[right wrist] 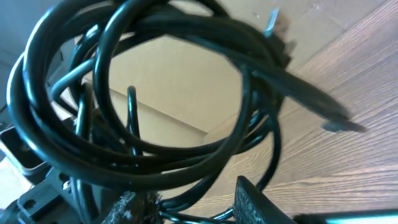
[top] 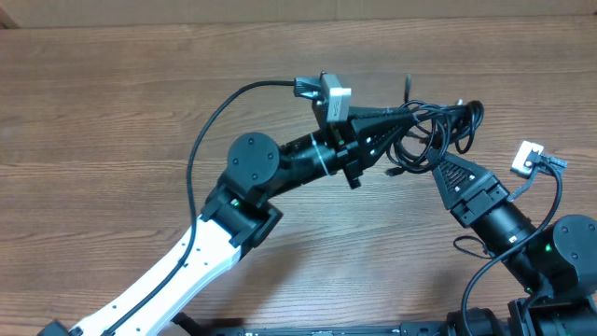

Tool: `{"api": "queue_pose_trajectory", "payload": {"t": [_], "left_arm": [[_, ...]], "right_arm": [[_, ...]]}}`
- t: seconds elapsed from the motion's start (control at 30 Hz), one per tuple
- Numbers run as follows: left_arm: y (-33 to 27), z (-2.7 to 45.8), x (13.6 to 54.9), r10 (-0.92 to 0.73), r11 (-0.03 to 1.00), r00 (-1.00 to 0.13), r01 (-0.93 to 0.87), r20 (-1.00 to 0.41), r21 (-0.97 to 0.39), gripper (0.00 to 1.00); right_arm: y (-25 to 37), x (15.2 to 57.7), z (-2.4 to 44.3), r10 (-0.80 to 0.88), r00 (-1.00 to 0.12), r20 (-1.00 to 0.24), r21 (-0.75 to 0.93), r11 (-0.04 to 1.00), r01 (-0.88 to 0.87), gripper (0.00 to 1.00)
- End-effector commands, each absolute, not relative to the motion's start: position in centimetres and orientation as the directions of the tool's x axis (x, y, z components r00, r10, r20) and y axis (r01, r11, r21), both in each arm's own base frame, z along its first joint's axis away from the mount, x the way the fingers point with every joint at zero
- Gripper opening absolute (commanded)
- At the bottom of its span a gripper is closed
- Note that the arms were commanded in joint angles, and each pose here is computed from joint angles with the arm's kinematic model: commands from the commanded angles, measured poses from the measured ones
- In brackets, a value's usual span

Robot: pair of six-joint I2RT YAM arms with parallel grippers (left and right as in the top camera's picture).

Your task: Untangle cables

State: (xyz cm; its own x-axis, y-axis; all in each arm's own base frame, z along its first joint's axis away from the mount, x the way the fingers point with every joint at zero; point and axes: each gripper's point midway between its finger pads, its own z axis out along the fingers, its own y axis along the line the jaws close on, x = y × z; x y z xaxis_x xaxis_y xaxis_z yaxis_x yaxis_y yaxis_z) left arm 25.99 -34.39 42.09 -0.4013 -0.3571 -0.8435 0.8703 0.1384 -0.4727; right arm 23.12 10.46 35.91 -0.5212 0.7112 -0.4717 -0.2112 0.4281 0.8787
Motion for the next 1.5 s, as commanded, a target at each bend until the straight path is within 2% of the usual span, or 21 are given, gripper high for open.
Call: {"api": "queue_pose_trajectory", "payload": {"t": [0.0, 0.17, 0.37, 0.5, 0.63, 0.87, 1.23, 1.47], "left_arm": [[-36.1, 42.6, 23.6, -0.312, 0.007, -0.457, 0.876, -0.833, -0.483, 0.04], [-36.4, 42.5, 23.6, -0.314, -0.010, -0.481, 0.864, -0.818, -0.504, 0.04], [-36.4, 42.5, 23.5, -0.312, -0.015, -0.480, 0.866, -0.820, -0.501, 0.04], [-36.1, 42.5, 23.9, -0.317, -0.005, -0.473, 0.867, -0.822, -0.498, 0.04], [-35.8, 42.5, 24.4, -0.323, 0.007, -0.469, 0.867, -0.822, -0.498, 0.04], [-35.3, 42.5, 25.1, -0.333, 0.025, -0.463, 0.867, -0.822, -0.498, 0.04], [-32.6, 42.2, 28.6, -0.367, 0.096, -0.470, 0.839, -0.803, -0.535, 0.04], [-32.8, 42.0, 27.9, -0.341, 0.056, -0.508, 0.829, -0.791, -0.557, 0.04]], "right_arm": [[10.9, 23.1, 36.0, 0.697, -0.540, -0.471, 0.879, 0.421, -0.224, 0.40], [11.0, 23.5, 35.6, 0.696, -0.549, -0.462, 0.883, 0.422, -0.207, 0.39], [11.0, 24.2, 35.0, 0.695, -0.562, -0.449, 0.887, 0.425, -0.183, 0.25], [11.0, 24.2, 35.0, 0.695, -0.562, -0.449, 0.887, 0.425, -0.183, 0.22], [11.0, 24.2, 35.0, 0.692, -0.560, -0.456, 0.883, 0.430, -0.187, 0.24], [11.0, 24.1, 34.8, 0.680, -0.559, -0.475, 0.872, 0.448, -0.196, 0.37], [11.0, 24.1, 34.5, 0.679, -0.566, -0.467, 0.875, 0.449, -0.183, 0.38], [10.9, 24.2, 34.5, 0.684, -0.560, -0.468, 0.874, 0.452, -0.179, 0.38]]}}
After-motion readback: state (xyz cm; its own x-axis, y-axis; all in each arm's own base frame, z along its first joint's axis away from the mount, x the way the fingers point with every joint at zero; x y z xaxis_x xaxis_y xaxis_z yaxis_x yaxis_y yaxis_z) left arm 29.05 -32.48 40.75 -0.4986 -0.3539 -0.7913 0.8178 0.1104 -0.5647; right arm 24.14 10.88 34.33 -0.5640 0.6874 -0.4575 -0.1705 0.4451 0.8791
